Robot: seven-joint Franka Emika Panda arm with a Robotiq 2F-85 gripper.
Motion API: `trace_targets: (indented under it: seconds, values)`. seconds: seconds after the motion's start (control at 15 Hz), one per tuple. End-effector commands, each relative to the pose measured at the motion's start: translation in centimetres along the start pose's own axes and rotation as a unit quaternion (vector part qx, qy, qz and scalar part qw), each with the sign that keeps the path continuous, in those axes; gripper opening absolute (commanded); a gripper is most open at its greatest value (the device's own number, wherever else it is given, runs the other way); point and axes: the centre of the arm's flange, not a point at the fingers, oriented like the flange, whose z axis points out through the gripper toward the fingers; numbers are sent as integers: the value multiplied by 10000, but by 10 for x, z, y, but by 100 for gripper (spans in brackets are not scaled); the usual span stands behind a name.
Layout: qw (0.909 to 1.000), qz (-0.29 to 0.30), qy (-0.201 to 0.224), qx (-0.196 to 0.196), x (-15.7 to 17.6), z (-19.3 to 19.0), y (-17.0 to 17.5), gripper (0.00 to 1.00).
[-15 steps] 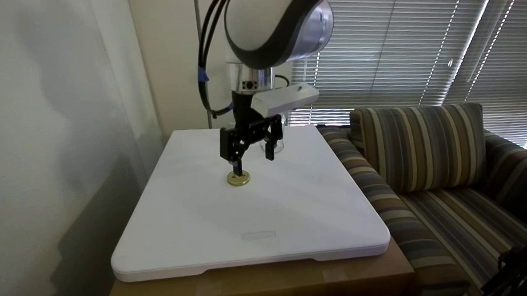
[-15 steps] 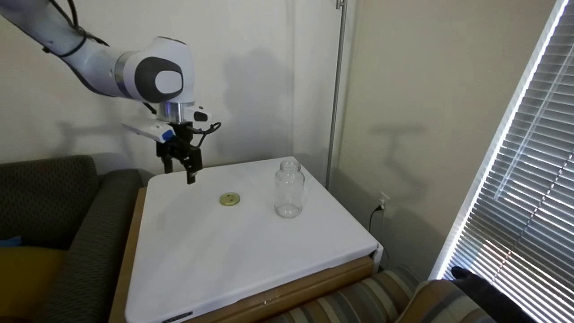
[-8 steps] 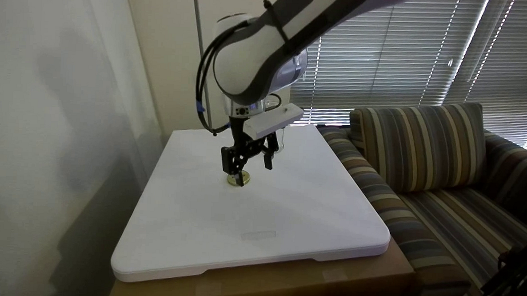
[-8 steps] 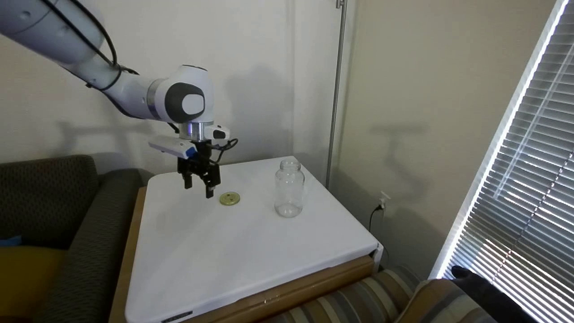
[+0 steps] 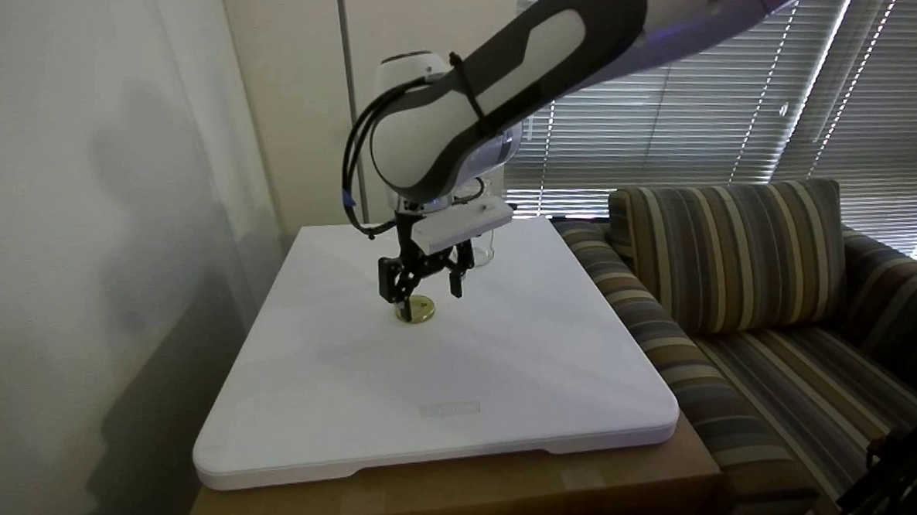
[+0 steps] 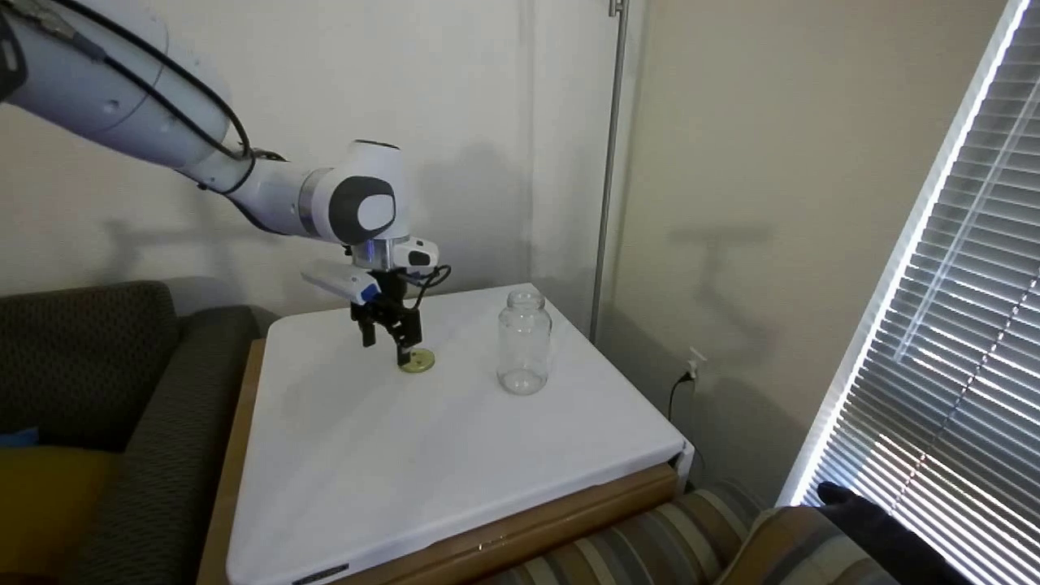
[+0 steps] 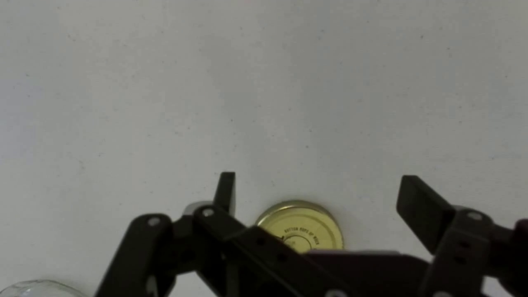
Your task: Put the lid on top of the glass jar
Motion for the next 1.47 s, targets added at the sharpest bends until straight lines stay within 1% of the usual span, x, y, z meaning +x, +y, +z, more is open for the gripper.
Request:
trace_targets:
  seconds: [0.0, 0.13, 0.33, 0.47, 0.53, 0.8, 1.2, 1.4]
  values:
    - [9990, 233, 369, -12, 20, 18, -10, 100]
    - [9970, 359, 659, -164, 22, 22, -13, 100]
    - [9901, 679, 1155, -410, 30, 25, -12, 100]
    - [9860, 839, 1336, -542, 36, 26, -10, 100]
    - [9844, 931, 1391, -549, 38, 27, -9, 100]
    - [9817, 1254, 1349, -487, 40, 35, 0, 100]
    - [9817, 1434, 1243, -149, 41, 42, 6, 100]
    - [9813, 1516, 1182, 102, 41, 44, 9, 100]
